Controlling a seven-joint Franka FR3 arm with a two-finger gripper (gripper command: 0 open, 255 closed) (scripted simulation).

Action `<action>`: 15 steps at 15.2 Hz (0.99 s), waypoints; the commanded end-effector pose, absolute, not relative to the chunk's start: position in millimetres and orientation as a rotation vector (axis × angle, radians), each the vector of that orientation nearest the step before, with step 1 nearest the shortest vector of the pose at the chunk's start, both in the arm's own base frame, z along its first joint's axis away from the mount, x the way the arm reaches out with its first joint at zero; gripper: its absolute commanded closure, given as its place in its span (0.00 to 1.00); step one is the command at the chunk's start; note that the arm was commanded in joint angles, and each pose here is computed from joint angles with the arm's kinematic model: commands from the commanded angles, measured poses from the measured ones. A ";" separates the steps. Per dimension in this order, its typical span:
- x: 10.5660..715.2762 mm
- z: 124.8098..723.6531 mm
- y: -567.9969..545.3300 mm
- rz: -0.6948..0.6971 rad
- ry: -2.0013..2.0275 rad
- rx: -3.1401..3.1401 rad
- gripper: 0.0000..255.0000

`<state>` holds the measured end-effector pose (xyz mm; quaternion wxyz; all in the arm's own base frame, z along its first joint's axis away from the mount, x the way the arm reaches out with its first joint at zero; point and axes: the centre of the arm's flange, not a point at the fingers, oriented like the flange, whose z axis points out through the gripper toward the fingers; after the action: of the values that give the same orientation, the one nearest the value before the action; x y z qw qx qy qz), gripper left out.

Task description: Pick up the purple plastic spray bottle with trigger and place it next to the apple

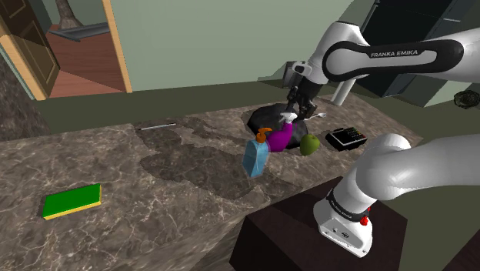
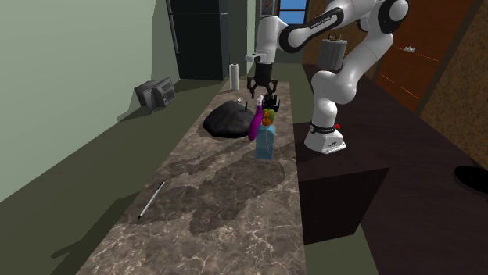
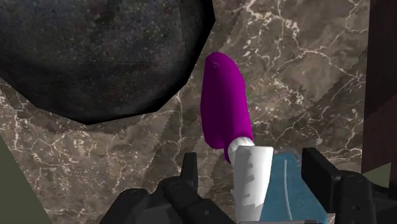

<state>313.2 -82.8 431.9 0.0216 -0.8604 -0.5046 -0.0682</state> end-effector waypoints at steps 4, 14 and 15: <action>313.2 431.9 -82.8 -0.211 -1.564 -2.666 0.00; 308.3 481.4 -88.1 -0.211 -1.564 -2.666 0.00; 308.3 481.4 -88.1 -0.211 -1.564 -2.666 0.00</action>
<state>308.4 -88.0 481.3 0.0216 -0.8604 -0.5046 -0.0682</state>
